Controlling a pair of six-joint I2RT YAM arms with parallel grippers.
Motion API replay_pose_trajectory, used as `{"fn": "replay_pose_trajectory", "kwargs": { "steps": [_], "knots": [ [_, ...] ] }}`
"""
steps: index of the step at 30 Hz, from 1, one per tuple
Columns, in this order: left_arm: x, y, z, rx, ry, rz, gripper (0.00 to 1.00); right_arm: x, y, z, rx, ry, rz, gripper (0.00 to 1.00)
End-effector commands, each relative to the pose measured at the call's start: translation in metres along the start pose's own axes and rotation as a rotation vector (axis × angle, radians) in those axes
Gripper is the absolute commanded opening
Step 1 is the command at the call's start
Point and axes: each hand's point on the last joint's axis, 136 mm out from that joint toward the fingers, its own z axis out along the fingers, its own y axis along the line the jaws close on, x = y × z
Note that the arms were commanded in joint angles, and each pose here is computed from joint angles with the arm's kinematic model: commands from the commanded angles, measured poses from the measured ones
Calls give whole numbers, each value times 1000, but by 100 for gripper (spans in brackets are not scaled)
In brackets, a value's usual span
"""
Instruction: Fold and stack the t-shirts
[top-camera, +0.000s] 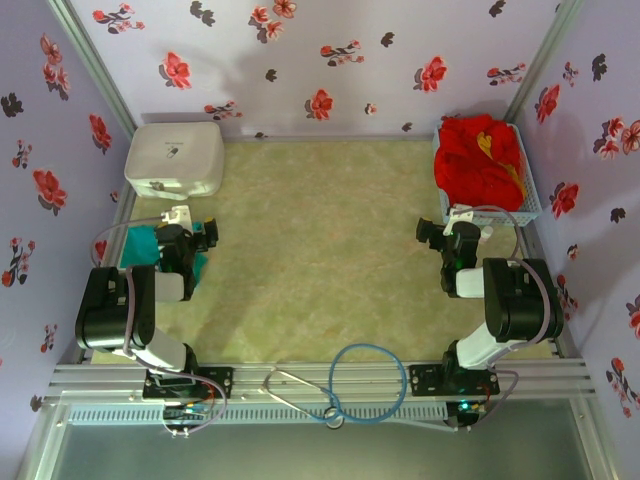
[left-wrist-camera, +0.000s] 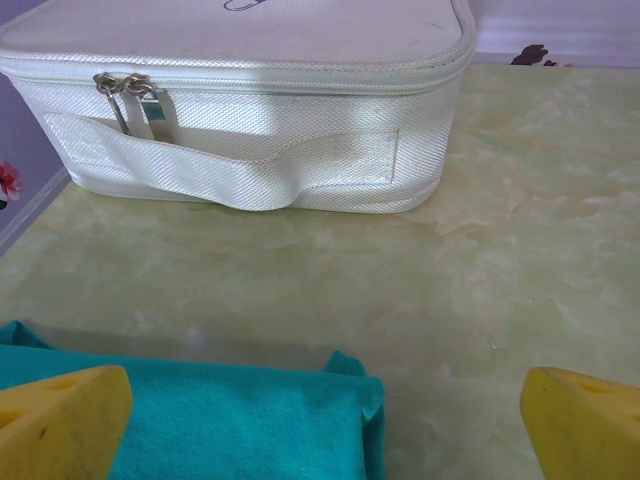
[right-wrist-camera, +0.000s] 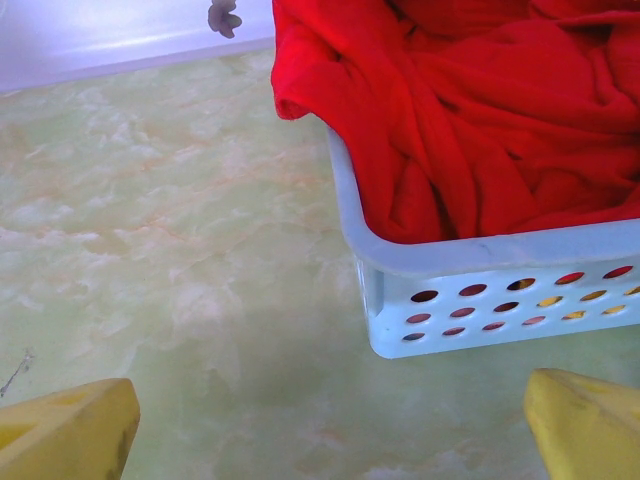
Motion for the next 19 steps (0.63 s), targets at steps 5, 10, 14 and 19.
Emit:
{"fn": "replay_pose_trajectory", "kwargs": {
  "steps": [5, 10, 14, 19],
  "knots": [
    [-4, 0, 2, 5, -12, -10, 100, -10, -2, 2, 10, -22, 11, 99],
    [-4, 1, 2, 4, -12, -10, 100, -10, -2, 2, 9, -22, 11, 99],
    [-4, 1, 2, 4, -13, -10, 100, -10, -1, 3, 4, -17, 8, 99],
    [-4, 1, 2, 4, -11, -10, 100, -10, -1, 2, 8, -21, 10, 99]
  ]
}}
